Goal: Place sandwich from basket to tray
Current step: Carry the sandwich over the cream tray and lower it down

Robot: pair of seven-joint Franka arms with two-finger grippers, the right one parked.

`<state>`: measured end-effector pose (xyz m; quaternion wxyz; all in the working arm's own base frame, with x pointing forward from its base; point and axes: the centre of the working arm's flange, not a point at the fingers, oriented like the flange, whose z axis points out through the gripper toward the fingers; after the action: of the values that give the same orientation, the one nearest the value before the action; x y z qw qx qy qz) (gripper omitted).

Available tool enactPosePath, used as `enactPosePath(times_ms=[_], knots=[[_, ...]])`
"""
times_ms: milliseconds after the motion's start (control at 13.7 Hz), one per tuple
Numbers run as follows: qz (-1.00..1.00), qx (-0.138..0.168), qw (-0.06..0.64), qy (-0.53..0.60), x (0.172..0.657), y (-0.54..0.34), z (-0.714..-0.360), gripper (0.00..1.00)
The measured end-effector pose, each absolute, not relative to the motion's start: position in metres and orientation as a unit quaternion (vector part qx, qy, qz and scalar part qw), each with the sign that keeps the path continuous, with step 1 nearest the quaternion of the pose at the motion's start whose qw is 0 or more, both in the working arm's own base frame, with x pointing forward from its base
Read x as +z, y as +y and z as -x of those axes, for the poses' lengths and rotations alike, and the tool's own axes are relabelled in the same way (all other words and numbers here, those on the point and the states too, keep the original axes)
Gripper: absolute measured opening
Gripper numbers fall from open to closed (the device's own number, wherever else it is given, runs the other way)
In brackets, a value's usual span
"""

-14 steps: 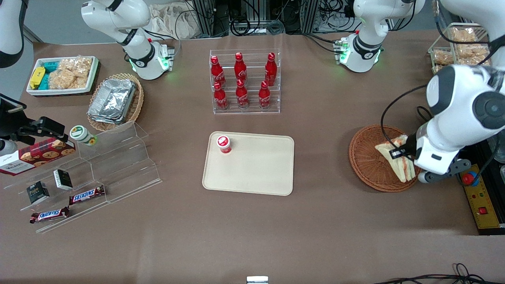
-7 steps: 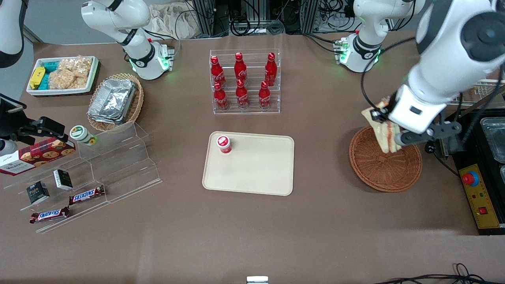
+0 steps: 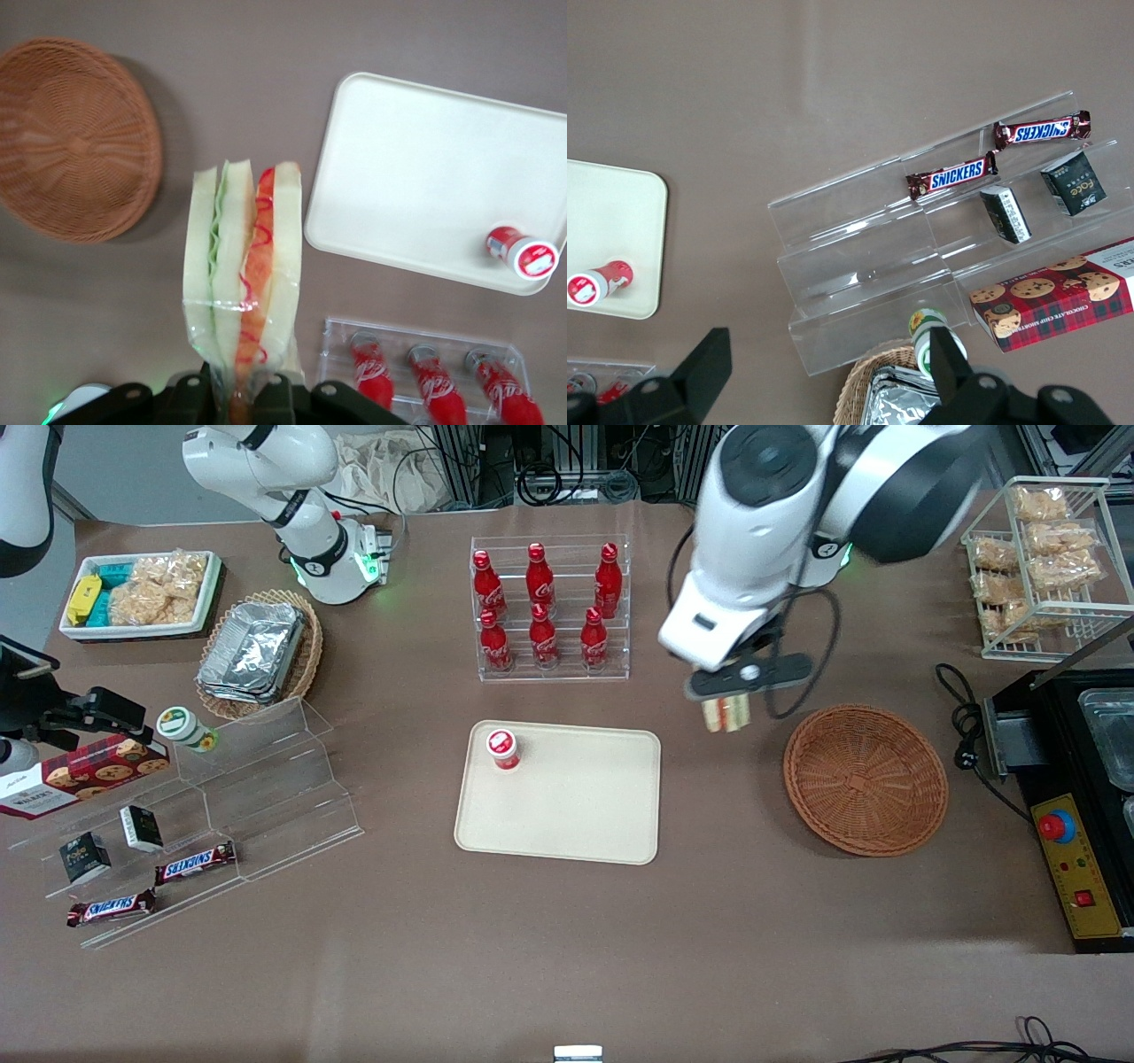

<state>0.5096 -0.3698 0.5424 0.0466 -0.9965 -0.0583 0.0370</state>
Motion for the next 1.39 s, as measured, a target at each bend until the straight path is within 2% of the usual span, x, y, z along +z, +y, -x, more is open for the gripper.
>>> enactPosePath(times_ms=[219, 438, 729, 875, 1094, 1240, 1385], knots=[[0.995, 0.062, 0.027, -0.067, 0.460, -0.387, -0.544, 0.18], [0.995, 0.064, 0.006, -0.078, 0.382, -0.407, -0.566, 0.18], [0.993, 0.087, -0.005, -0.085, 0.302, -0.421, -0.573, 0.18], [0.991, 0.102, -0.003, -0.086, 0.274, -0.422, -0.572, 0.18], [0.991, 0.103, -0.001, -0.081, 0.246, -0.429, -0.569, 0.18], [0.991, 0.102, 0.008, -0.082, 0.230, -0.432, -0.566, 0.21], [0.991, 0.102, 0.008, -0.084, 0.219, -0.431, -0.566, 0.39]])
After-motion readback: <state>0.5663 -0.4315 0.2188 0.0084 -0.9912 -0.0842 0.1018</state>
